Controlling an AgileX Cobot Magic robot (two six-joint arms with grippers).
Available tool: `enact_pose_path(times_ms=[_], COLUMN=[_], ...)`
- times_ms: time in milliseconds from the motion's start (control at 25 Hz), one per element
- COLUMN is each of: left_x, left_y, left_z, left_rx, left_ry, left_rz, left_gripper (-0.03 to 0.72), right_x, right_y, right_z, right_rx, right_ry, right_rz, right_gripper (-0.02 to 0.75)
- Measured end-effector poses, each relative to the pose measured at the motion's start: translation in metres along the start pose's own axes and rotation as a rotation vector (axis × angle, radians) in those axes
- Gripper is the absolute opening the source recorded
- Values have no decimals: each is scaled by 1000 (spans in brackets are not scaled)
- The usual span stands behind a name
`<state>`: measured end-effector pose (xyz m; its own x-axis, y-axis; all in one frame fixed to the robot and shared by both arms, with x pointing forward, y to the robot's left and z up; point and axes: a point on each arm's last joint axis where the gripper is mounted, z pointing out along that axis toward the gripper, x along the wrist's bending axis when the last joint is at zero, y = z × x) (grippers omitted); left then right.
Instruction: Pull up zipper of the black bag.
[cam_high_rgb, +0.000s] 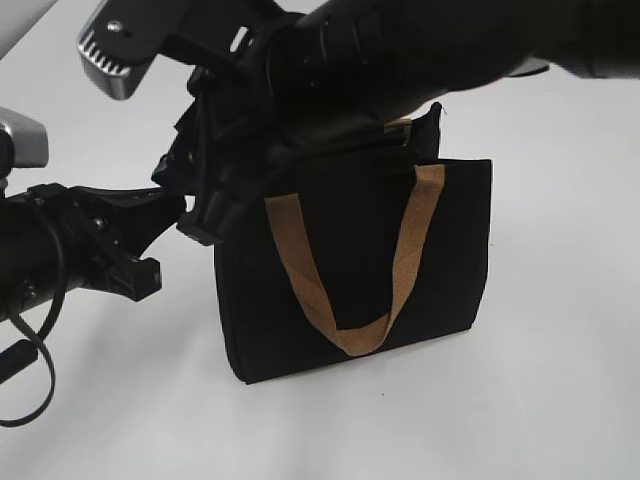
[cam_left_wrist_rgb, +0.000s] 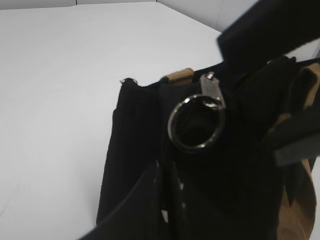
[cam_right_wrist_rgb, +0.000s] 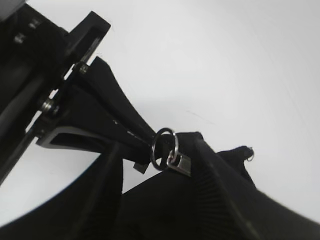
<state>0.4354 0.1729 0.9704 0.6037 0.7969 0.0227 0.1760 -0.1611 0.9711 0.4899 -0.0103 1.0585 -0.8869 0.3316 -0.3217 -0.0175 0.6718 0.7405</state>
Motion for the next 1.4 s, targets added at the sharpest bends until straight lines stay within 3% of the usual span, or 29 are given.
enact_pose_path(times_ms=[440,760,960,1200,1400], left_x=[-2,-2,-2,-1,6], left_y=[0,0,0,-2,-9], left_z=[0,0,0,0,-1], left_rx=[5,5,5,20,93], left_ry=[-20,-22,-22,-9,68], left_rz=[23,27,27,14,-78], left_gripper=[3,3,3,3,3], right_x=[3,1,0,1,-2], right_y=[-9,-13,-13,-16,-12], right_z=[16,17,17,16,1], right_rx=[64,99,105,131,133], right_ry=[36,16,14,23,24], right_rz=[-87,-208,-227,-261,-260], right_gripper=[340,161,5,-1,-1])
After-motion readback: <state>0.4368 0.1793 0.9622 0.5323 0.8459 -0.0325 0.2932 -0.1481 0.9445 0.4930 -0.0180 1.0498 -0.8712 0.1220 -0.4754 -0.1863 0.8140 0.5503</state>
